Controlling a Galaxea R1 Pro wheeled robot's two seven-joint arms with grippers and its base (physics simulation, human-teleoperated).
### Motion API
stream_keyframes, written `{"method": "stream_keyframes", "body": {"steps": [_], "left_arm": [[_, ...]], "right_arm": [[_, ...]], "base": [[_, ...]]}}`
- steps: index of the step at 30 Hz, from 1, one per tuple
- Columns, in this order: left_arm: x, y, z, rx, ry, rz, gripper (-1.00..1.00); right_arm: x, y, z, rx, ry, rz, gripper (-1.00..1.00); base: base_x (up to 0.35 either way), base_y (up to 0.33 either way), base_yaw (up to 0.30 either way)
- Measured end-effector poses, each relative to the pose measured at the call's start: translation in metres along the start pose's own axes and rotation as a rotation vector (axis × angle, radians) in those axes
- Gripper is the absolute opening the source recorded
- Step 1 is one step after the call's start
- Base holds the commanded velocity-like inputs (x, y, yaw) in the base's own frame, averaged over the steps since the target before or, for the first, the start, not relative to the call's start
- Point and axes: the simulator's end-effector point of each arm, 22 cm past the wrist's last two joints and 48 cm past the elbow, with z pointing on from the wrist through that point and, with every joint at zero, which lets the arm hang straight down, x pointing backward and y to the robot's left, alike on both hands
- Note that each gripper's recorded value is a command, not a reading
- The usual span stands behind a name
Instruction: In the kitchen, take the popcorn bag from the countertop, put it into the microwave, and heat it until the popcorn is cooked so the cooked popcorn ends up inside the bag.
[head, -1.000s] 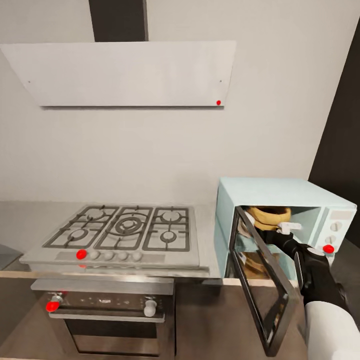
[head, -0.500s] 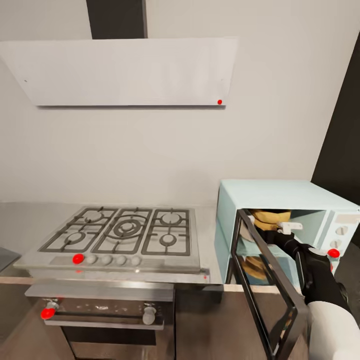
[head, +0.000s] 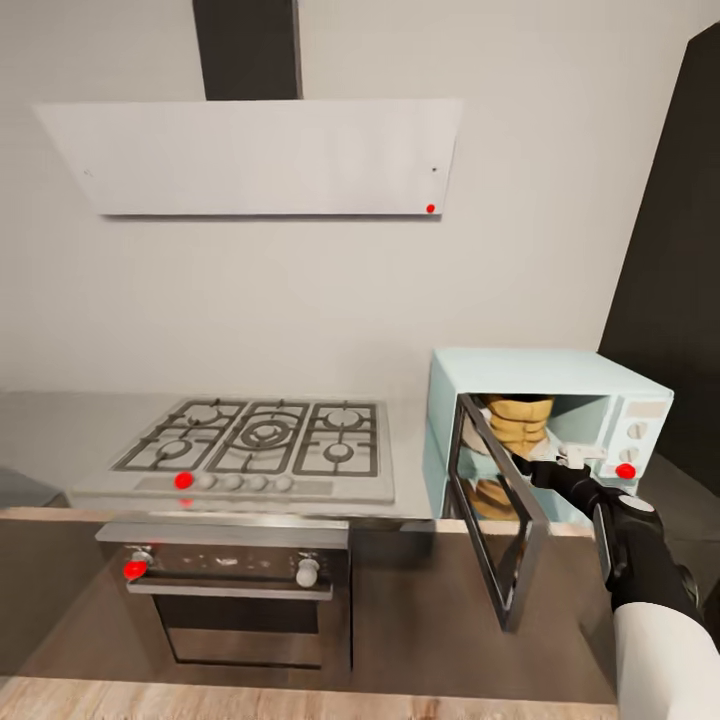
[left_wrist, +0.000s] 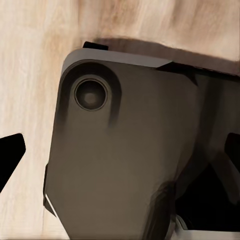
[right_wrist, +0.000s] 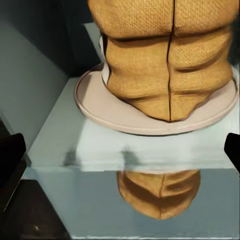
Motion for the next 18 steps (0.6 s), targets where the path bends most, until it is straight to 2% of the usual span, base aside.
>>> {"method": "stream_keyframes", "body": {"steps": [11, 18], "left_arm": [[0.0003, 0.0001, -0.0001, 0.0, 0.0, 0.0, 1.0], [0.0003, 0.0001, -0.0001, 0.0, 0.0, 0.002, 1.0]], "right_arm": [[0.0002, -0.0012, -0.0003, 0.002, 0.002, -0.004, 1.0], [-0.0007, -0.0026, -0.0011, 0.005, 0.001, -0.005, 1.0]], "base": [[-0.299, 0.0, 0.0], [-0.12, 0.0, 0.0]]}}
